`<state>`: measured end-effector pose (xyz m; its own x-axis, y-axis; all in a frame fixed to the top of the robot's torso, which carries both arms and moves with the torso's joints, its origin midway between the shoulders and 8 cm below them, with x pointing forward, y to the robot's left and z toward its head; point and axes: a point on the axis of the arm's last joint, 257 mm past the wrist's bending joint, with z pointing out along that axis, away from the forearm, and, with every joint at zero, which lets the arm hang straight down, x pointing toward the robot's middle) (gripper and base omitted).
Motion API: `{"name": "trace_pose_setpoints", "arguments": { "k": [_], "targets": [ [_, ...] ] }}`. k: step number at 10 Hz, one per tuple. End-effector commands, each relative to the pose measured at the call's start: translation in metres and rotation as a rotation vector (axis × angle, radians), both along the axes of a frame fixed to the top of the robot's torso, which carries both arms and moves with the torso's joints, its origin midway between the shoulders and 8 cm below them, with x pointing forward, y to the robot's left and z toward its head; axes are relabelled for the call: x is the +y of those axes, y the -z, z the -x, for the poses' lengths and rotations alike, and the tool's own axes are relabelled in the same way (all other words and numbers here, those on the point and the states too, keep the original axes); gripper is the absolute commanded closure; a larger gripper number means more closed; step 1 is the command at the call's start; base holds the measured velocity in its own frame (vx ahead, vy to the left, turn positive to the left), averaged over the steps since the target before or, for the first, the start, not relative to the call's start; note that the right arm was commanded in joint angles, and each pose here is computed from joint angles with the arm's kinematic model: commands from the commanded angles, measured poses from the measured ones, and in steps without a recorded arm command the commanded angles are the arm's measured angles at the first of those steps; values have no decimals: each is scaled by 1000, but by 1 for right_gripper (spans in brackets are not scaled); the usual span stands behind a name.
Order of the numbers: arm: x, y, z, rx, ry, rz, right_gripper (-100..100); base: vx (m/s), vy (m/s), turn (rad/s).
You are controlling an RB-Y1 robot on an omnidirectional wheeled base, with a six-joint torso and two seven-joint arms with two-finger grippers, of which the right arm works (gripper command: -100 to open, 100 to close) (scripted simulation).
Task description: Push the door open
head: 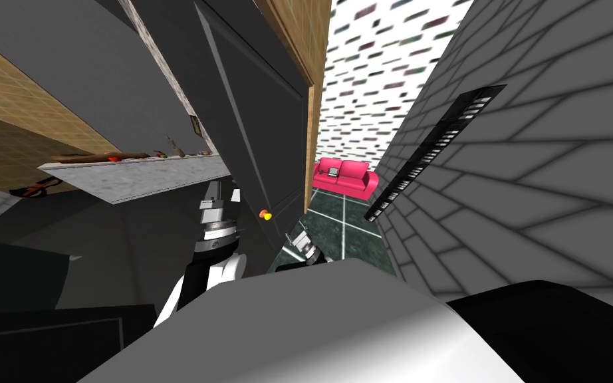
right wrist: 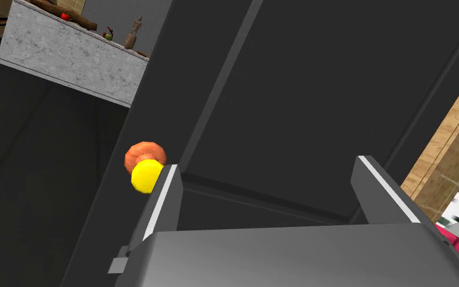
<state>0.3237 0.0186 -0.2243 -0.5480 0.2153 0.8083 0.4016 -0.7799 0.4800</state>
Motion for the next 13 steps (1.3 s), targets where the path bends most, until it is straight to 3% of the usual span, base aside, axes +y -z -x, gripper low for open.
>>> {"name": "trace_pose_setpoints", "arguments": {
  "k": [1,6,11,12,13],
  "targets": [
    [8,14,10,48,-51,-19,-100,95,4,-48],
    [29,54,41,189,-188,-55,-100,96,20,-39],
    [40,90,71,323,-298,-74,-100,99,15,-35],
    [41,96,77,347,-316,-77,-100,99,35,-33],
    [41,96,77,347,-316,-77,-100,72,20,-11]
  ]
}}
